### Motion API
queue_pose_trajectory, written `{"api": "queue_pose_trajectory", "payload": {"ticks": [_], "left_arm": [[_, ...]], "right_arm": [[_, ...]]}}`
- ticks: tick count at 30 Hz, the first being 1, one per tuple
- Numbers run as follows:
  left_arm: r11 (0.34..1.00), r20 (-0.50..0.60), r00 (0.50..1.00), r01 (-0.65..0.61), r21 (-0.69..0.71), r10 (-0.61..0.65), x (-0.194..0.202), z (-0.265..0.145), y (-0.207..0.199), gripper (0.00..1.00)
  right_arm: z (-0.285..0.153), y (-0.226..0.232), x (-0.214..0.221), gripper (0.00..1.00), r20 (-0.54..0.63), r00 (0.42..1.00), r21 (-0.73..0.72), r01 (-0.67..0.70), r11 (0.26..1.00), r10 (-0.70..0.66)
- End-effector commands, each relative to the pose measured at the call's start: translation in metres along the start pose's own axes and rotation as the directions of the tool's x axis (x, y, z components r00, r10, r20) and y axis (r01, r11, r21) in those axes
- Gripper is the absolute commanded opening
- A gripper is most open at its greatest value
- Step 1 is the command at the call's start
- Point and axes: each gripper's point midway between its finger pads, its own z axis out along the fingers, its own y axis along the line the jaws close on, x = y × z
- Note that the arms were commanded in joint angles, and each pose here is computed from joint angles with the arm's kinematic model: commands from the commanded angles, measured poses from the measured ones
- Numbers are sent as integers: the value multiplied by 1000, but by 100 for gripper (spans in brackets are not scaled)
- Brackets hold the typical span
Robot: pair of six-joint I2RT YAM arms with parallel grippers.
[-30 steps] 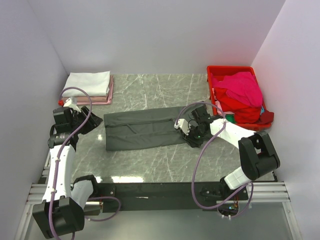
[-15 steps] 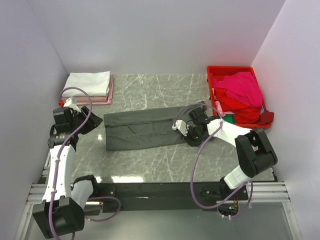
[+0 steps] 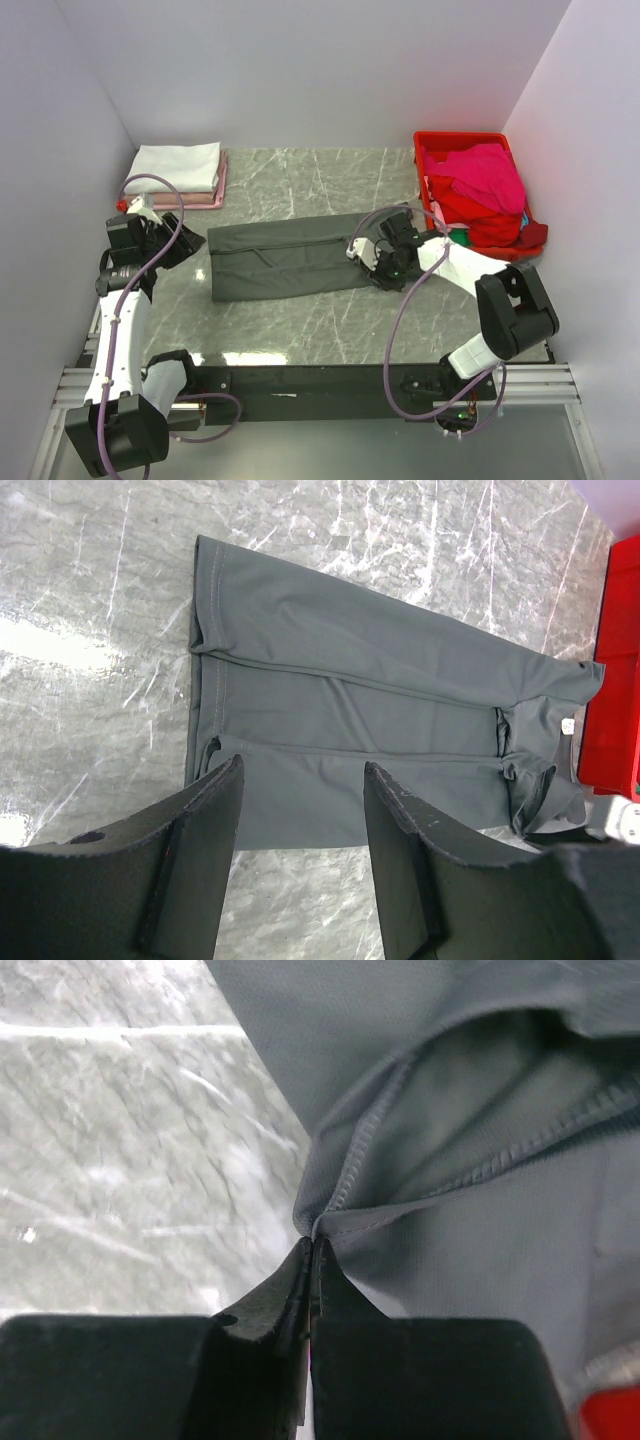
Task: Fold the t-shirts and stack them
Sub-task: Fold the tshirt
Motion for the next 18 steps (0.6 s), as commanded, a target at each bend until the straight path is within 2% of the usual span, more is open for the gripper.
{"api": "queue_pose_trajectory", "payload": {"ticks": [1,7,18], "left_arm": [[999,32,999,-39,30,38,-8,0,-5,56],[999,36,999,-39,28,38,-8,0,-5,56],[999,35,999,-39,28,38,-9,0,-5,56]], "right_arm": [[-36,-23,-24,0,76,997,76,1,997,-7],[-55,-64,-32,0,44,999,191,-18,981,9],[-59,-125,-45,0,-11,999,364,-45,930,53]]}}
